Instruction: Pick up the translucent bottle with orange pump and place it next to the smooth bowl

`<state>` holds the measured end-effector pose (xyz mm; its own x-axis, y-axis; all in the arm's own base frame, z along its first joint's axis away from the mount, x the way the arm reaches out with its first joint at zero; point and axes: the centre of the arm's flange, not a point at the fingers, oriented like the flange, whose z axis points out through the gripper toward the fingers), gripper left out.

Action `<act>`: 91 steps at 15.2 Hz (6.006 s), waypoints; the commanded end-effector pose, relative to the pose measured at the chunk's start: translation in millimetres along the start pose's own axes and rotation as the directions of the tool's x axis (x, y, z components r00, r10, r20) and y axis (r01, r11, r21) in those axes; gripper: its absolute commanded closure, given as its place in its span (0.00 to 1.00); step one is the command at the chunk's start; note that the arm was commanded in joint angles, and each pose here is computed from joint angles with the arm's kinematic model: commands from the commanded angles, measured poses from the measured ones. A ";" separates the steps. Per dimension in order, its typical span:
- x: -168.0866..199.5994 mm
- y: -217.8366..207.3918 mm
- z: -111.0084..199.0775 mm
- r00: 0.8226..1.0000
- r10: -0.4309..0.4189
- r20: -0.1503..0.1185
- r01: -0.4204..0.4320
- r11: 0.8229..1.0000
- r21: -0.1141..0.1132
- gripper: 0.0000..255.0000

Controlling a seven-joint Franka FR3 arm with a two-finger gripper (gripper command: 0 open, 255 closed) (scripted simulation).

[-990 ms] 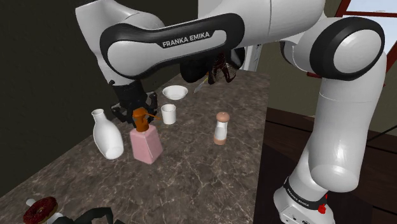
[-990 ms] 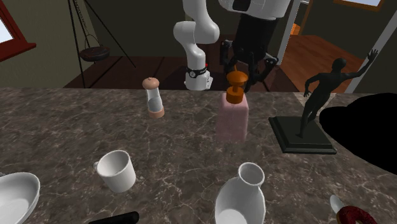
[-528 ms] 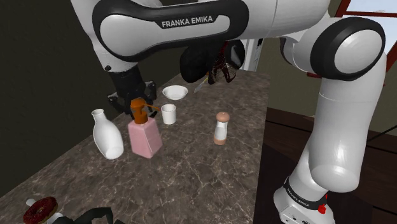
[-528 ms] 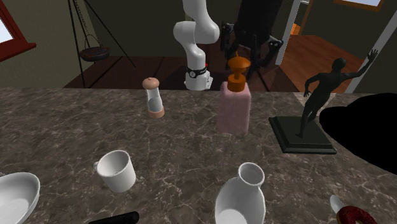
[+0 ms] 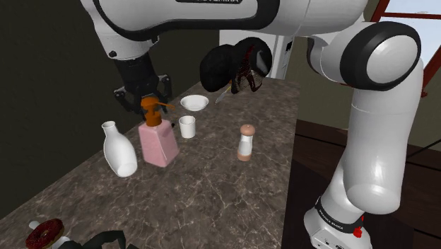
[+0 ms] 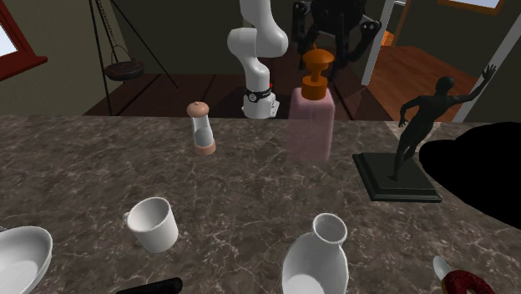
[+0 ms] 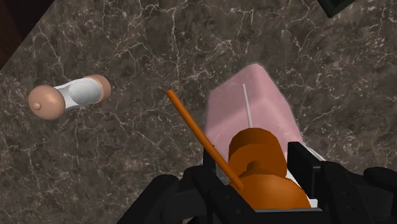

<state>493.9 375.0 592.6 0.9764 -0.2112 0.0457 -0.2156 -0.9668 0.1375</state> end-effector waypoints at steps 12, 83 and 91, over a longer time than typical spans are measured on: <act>3.3 9.1 -67.9 1.000 0.000 0.000 0.000 1.000 0.000 1.00; 306.0 433.8 237.0 1.000 0.000 0.000 0.000 1.000 0.000 1.00; 305.2 431.4 254.1 1.000 0.000 0.000 0.000 1.000 0.000 1.00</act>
<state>702.8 -143.0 414.6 0.9764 -0.2113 0.0452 -0.2156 -0.9667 0.1379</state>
